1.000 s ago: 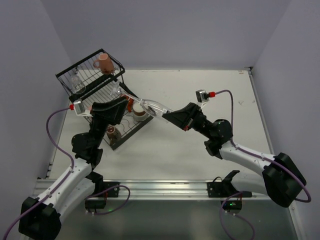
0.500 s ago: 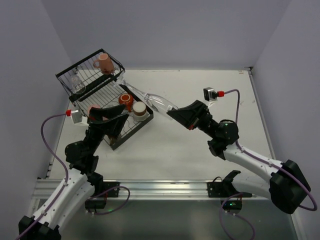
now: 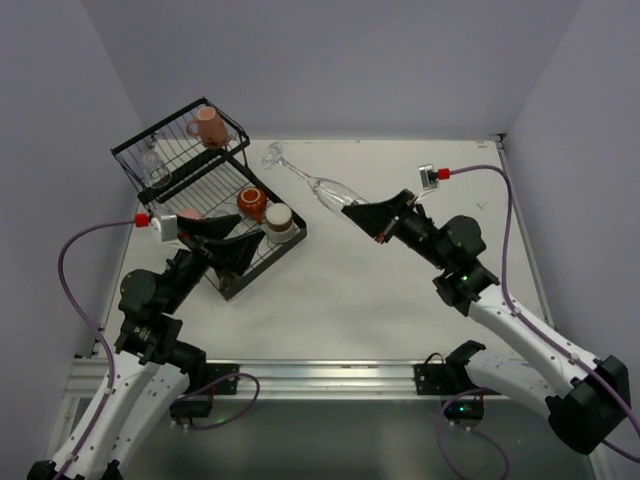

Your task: Unload the cups from the dish rack

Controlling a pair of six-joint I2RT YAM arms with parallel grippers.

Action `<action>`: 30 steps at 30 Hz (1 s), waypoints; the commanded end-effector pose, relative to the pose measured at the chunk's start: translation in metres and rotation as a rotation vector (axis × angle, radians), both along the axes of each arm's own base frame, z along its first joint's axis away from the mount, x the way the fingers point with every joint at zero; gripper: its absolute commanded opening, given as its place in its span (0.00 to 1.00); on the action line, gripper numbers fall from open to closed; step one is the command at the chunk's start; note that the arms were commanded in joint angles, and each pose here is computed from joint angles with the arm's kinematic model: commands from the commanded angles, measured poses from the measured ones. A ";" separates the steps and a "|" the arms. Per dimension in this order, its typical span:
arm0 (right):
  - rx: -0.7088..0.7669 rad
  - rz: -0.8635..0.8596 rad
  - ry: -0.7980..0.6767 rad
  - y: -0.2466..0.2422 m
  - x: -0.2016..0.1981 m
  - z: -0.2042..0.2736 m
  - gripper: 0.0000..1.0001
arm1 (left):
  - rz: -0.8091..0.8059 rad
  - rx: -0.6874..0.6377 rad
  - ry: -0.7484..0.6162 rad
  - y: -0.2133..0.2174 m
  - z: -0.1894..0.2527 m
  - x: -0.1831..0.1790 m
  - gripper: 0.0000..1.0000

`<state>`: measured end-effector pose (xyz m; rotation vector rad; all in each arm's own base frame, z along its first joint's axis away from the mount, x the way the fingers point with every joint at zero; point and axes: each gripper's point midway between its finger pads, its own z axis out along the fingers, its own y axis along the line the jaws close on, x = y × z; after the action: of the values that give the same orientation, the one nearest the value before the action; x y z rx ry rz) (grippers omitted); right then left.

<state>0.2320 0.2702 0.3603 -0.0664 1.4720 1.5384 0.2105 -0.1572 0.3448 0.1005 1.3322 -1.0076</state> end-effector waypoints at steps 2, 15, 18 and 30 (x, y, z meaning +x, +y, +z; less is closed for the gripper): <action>-0.284 -0.263 -0.039 -0.038 0.031 0.012 0.00 | 0.008 0.165 0.008 0.001 -0.014 -0.002 1.00; -0.776 -0.367 0.122 -0.089 0.070 -0.002 0.00 | -0.006 0.317 0.076 -0.001 -0.039 0.003 1.00; -0.906 -0.365 0.181 -0.095 0.085 -0.007 0.00 | -0.082 0.371 0.092 -0.009 -0.041 -0.003 1.00; -1.179 -0.364 0.378 -0.109 0.145 -0.048 0.00 | -0.082 0.484 0.076 -0.016 -0.060 -0.009 1.00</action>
<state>0.3739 0.1740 0.3030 -0.1655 2.3543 0.3281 0.2020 -0.1734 0.2871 0.4564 1.6347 -0.7812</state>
